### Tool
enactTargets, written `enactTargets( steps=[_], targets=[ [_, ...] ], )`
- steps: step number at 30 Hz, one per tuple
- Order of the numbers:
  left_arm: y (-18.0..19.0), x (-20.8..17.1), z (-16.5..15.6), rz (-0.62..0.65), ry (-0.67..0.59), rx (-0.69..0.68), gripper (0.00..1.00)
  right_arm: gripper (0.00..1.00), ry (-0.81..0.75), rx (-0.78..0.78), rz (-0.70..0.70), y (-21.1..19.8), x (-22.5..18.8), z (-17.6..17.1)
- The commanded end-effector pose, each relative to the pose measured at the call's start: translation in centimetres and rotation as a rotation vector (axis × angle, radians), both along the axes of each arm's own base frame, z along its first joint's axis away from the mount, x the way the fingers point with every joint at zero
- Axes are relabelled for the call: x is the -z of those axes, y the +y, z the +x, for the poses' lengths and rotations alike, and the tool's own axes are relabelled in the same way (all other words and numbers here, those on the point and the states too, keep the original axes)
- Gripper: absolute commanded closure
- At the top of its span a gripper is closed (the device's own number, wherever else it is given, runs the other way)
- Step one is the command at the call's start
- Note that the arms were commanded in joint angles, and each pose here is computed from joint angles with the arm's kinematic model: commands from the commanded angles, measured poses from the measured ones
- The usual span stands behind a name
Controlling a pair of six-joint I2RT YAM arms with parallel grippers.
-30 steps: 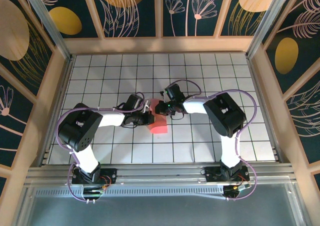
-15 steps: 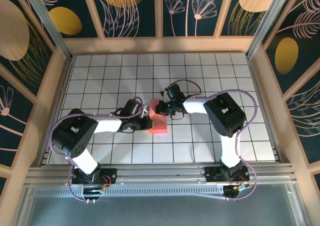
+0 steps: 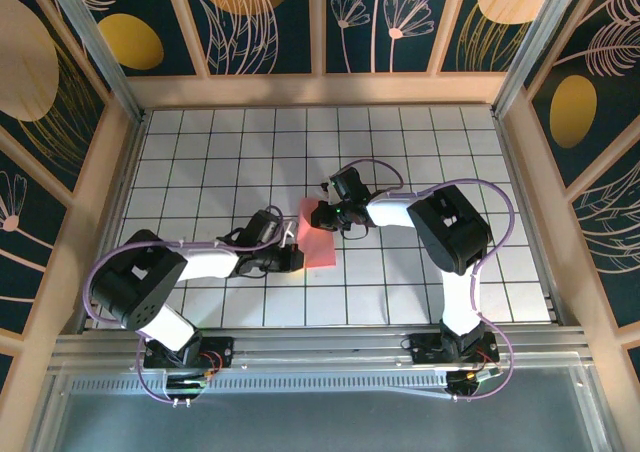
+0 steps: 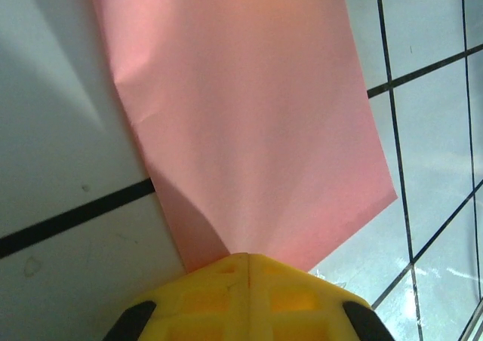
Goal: Fold a paper plane with a square sheet of paper (fold left side to right side)
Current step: First fold the square sheet of paper in half at the center of the table, then hold the square sheet of paper at the center of the table.
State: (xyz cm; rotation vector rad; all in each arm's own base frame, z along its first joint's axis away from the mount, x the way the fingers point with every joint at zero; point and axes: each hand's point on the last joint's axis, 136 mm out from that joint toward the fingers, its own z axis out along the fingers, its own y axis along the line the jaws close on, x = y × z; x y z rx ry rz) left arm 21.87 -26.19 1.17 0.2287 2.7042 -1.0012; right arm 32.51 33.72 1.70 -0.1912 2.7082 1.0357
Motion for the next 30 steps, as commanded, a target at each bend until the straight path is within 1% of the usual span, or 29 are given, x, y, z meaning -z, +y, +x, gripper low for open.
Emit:
enactTargets(
  steps=[1,4,7,12,15,18,21,25,30],
  targets=[
    [2.3,3.0,-5.1,0.098,0.188,0.035,0.99,1.0,0.083,0.096,-0.198,-4.9,4.8,-0.4],
    [1.9,1.8,-4.7,0.071,0.16,0.033,0.99,1.0,0.076,0.091,-0.19,-4.8,4.5,-0.4],
    [1.1,-0.7,-3.4,0.034,0.099,0.031,0.99,1.0,0.066,0.082,-0.179,-4.6,4.2,-0.5],
    [0.1,-5.6,-0.1,-0.042,-0.003,0.006,0.99,1.0,0.051,0.076,-0.165,-4.2,3.6,-0.5],
    [0.2,-6.8,2.2,-0.078,-0.025,-0.021,1.0,1.0,0.048,0.075,-0.169,-4.1,3.5,-0.5],
    [0.0,-6.5,4.1,-0.06,-0.033,-0.017,1.0,1.0,0.048,0.073,-0.169,-4.0,3.6,-0.5],
    [-0.8,-5.5,5.3,-0.044,-0.022,0.006,1.0,1.0,0.049,0.069,-0.173,-3.8,3.6,-0.6],
    [-1.5,-3.8,6.1,-0.036,0.004,0.02,1.0,1.0,0.05,0.065,-0.175,-3.7,3.7,-0.7],
    [-1.9,-1.7,6.1,-0.031,0.047,0.027,1.0,1.0,0.048,0.06,-0.178,-3.5,3.7,-0.8]
  ],
)
